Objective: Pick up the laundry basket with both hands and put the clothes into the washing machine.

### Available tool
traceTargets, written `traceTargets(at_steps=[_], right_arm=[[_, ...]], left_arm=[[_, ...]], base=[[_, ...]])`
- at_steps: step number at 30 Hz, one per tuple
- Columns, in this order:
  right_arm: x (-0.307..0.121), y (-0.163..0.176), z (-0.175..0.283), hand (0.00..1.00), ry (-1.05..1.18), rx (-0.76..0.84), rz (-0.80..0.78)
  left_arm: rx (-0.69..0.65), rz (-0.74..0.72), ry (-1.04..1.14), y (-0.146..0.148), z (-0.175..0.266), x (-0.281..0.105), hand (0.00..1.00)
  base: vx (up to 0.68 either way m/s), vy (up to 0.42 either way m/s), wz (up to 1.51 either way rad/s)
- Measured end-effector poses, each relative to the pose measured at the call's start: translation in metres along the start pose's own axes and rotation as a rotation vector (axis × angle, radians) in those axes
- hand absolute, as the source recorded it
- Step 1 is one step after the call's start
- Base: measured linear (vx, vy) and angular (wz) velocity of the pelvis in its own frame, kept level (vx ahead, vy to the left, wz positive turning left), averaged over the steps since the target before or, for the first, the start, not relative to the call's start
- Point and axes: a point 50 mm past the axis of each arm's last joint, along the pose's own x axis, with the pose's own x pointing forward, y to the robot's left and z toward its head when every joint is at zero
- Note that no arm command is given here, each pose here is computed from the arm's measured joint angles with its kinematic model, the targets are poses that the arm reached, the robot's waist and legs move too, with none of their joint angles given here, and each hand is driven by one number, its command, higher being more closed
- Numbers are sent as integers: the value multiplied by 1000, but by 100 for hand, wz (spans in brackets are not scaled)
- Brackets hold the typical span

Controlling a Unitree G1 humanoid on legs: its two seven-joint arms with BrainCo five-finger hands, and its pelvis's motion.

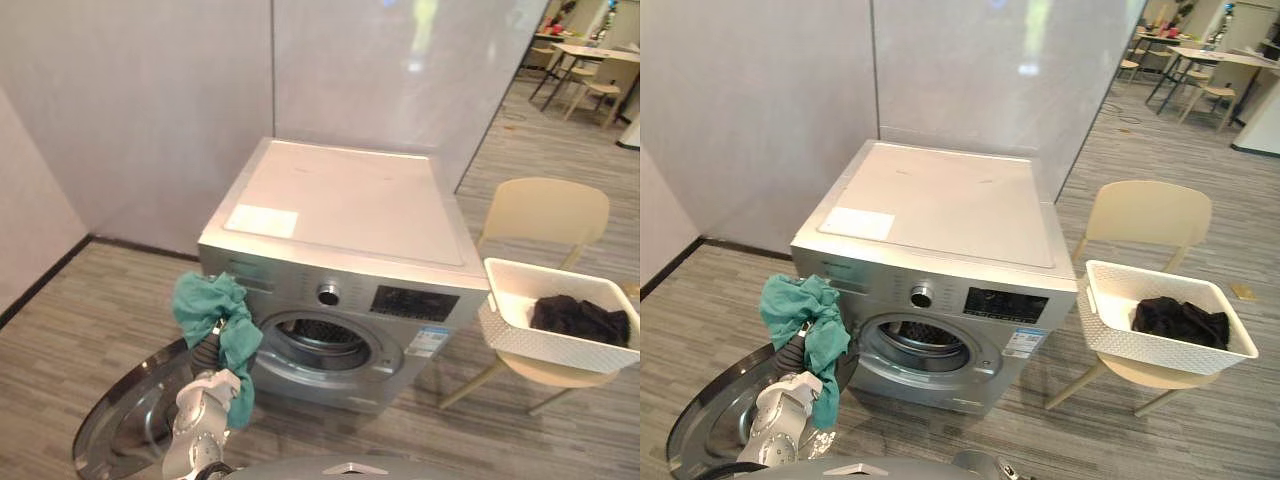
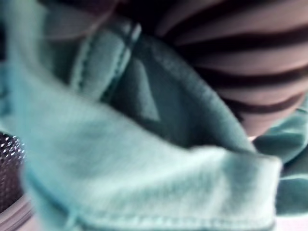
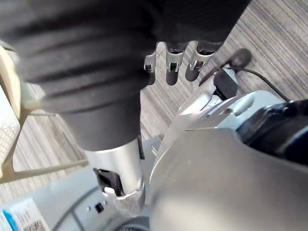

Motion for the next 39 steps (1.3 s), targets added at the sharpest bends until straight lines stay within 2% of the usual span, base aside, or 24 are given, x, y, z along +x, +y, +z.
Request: traceTargets(at_steps=[2,6,10,15,17,20,23,25,28,31,39], right_arm=[[-1,-1,-9,0,31,-22,-6],[0,-15,1,0,9,-35,-39],[2,-9,13,0,-24,-68,-16],[4,44,68,0,-221,-144,157],[-1,62,79,0,-284,-170,231],[-12,71,91,0,-368,-159,283],[-19,92,108,0,-438,-138,308],[-28,122,133,0,-530,-89,376],[-41,147,155,0,-619,-49,440],[-44,153,161,0,-642,-22,461],[-53,157,176,0,-710,27,493]], left_arm=[[4,-19,12,-4,-3,2,100],[32,-149,112,-27,-24,-2,100],[37,-210,105,-37,-23,-2,100],[66,-347,81,-70,-15,8,100],[89,-360,72,-76,-11,16,100],[143,-380,59,-97,-3,37,100],[199,-419,-25,-131,20,55,100],[305,-438,-100,-160,39,69,100],[381,-412,-177,-181,60,80,100],[349,-366,-253,-188,86,87,100],[206,-191,-632,-175,222,93,100]], base=[[136,-312,-3],[83,-205,11],[-14,-81,15],[-201,39,-15],[-249,85,-46],[-208,102,-33],[-158,77,-24],[-168,18,-15],[-112,-25,-15],[-51,-24,-17],[-23,3,-28]])
